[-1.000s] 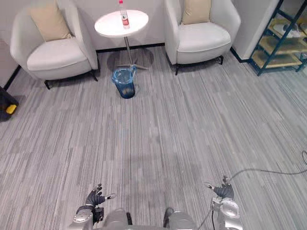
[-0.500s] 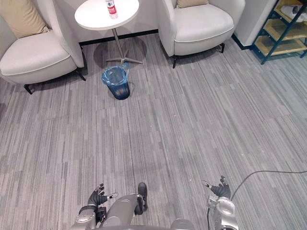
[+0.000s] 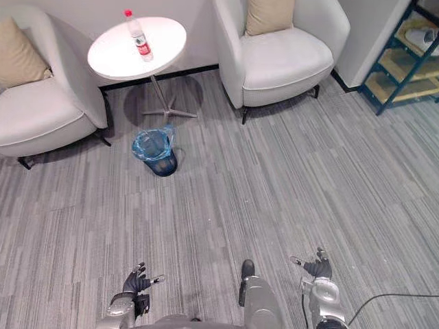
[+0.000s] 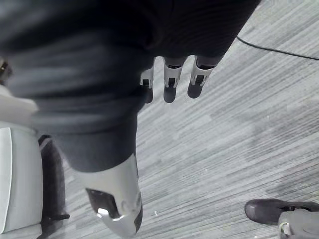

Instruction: Gather rubbish on tea table into small bin, then transfer packed bag to large trash can.

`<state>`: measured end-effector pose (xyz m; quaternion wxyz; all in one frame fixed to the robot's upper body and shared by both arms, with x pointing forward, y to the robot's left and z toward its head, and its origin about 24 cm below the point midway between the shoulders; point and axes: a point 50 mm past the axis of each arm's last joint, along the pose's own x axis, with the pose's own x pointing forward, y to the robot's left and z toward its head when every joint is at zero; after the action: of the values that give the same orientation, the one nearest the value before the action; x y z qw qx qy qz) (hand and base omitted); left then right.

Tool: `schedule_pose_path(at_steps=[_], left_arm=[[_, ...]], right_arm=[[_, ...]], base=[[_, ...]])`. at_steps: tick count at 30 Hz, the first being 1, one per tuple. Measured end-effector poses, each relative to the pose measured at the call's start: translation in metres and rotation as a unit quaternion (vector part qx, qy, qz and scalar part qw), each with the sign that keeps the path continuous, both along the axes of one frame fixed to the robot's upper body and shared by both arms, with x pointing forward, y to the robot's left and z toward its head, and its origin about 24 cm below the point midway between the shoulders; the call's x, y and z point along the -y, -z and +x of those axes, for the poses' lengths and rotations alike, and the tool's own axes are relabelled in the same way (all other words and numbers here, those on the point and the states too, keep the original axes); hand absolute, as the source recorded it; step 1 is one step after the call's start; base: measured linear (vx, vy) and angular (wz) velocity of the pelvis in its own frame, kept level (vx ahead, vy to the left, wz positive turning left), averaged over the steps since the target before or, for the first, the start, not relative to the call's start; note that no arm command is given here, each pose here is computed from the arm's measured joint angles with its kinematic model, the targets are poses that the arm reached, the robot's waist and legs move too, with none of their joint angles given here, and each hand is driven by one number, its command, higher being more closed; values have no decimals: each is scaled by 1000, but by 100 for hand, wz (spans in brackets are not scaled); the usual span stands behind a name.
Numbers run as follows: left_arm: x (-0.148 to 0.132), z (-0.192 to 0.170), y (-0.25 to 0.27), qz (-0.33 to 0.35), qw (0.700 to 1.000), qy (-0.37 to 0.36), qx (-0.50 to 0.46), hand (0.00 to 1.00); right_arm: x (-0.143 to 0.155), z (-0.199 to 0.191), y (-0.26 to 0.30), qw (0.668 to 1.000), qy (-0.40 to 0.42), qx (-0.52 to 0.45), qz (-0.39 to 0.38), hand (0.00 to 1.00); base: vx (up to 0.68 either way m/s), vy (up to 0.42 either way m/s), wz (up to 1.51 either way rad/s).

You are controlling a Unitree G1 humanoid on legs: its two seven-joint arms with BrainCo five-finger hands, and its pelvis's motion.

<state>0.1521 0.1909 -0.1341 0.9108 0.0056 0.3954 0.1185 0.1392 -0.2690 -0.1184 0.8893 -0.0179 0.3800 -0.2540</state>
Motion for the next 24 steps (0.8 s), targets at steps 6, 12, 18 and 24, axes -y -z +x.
schedule_pose_path(at_steps=[6,12,18,24], left_arm=[[4,-12,4,-12,1000,-12,-9,0],[-4,-24,7,-2,1000,-14,-26,0],[-7,-34,11,-1,999,-20,-43,0],[-16,-36,11,16,998,-4,-53,0]], right_arm=[[-14,6,-1,999,2,25,23,0],[-9,-5,4,999,21,4,25,0],[-10,9,0,1000,-2,11,17,0],[-16,6,6,999,-29,-13,23,0]], base=[[227,-4,-13],[382,204,-23],[460,190,-13],[455,25,5]])
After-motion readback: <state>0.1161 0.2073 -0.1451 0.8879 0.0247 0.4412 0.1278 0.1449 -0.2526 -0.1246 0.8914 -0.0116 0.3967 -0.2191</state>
